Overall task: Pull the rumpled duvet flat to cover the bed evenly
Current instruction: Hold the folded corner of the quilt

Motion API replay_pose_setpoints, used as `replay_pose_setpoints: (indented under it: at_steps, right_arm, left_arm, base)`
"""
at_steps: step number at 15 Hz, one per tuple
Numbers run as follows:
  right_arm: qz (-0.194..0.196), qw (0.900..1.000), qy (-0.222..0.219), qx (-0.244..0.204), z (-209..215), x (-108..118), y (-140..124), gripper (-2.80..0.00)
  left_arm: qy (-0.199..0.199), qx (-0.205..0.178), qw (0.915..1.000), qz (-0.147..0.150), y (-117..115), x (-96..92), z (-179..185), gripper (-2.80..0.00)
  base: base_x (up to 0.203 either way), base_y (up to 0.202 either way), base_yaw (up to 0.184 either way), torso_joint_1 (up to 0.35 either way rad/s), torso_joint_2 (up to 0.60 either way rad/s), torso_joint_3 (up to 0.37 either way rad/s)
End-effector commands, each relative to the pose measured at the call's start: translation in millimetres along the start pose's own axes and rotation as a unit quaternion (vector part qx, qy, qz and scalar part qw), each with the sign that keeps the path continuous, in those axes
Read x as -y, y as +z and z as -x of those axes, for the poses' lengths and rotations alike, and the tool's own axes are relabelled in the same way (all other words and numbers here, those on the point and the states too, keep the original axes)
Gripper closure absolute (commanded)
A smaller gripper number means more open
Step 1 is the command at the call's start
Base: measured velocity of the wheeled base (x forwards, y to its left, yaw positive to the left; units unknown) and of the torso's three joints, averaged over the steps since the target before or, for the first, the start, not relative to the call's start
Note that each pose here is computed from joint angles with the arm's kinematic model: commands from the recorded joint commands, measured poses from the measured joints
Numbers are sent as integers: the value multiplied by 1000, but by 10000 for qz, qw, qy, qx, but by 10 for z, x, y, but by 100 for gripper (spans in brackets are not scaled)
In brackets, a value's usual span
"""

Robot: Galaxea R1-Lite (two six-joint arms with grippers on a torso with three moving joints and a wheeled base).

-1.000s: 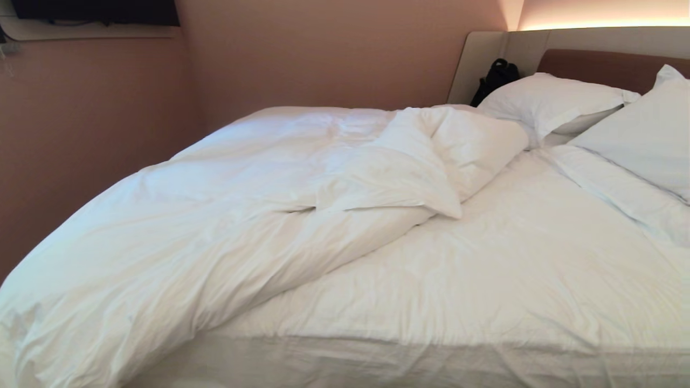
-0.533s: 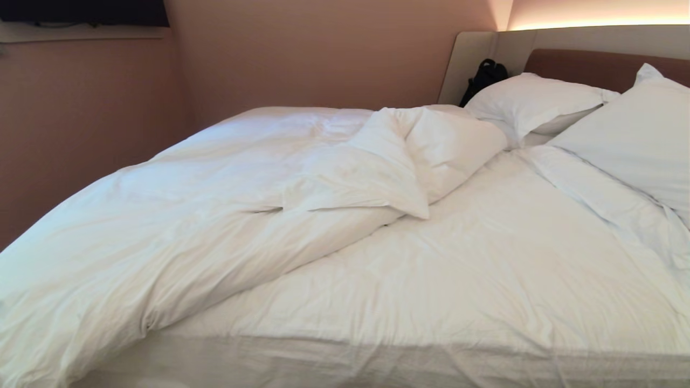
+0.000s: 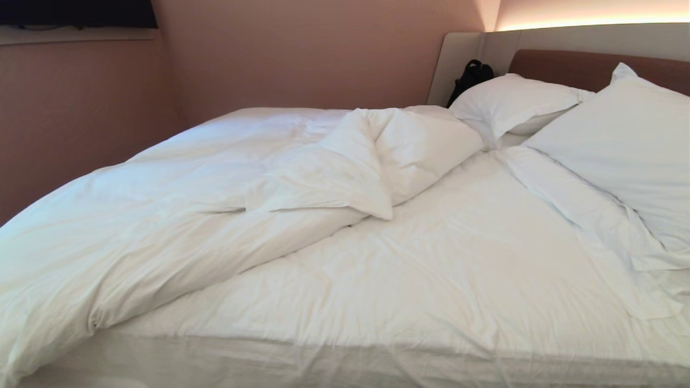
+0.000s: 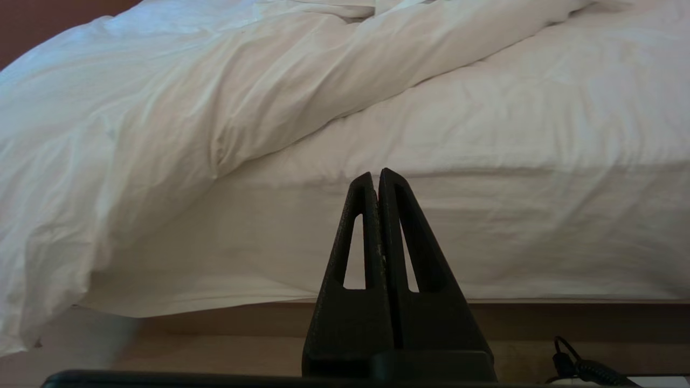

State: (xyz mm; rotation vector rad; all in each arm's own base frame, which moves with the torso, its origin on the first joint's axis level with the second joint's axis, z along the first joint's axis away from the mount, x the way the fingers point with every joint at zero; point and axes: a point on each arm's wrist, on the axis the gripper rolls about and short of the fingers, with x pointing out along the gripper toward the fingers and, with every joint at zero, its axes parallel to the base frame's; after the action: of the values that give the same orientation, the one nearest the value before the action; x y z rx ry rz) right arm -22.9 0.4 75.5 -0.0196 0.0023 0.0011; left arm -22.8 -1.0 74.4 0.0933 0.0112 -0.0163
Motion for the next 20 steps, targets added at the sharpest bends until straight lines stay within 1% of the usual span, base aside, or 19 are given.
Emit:
replay_pose_setpoints:
  at_steps: [1,7,9,20]
  right_arm:
    - [2,10000,2,-3,-1,0,-1,0]
    - [2,10000,10,-3,-1,0,1,0]
    - [2,10000,2,-4,-1,0,1,0]
    - [2,10000,2,3,0,0,1,0]
  left_arm:
    - [17,-3,10000,8,-2,0,0,0]
    - [33,-5,10000,39,-2,-1,0,0]
    - [19,11,10000,38,3,-1,1,0]
    - [18,4,10000,38,0,-1,0,0]
  base:
    - [0,-193,4,-1,2,-1]
    - [0,-193,-1,4,1,2]
    - [0,-132,-1,1,1,4]
    - [0,0,0,0,0,0]
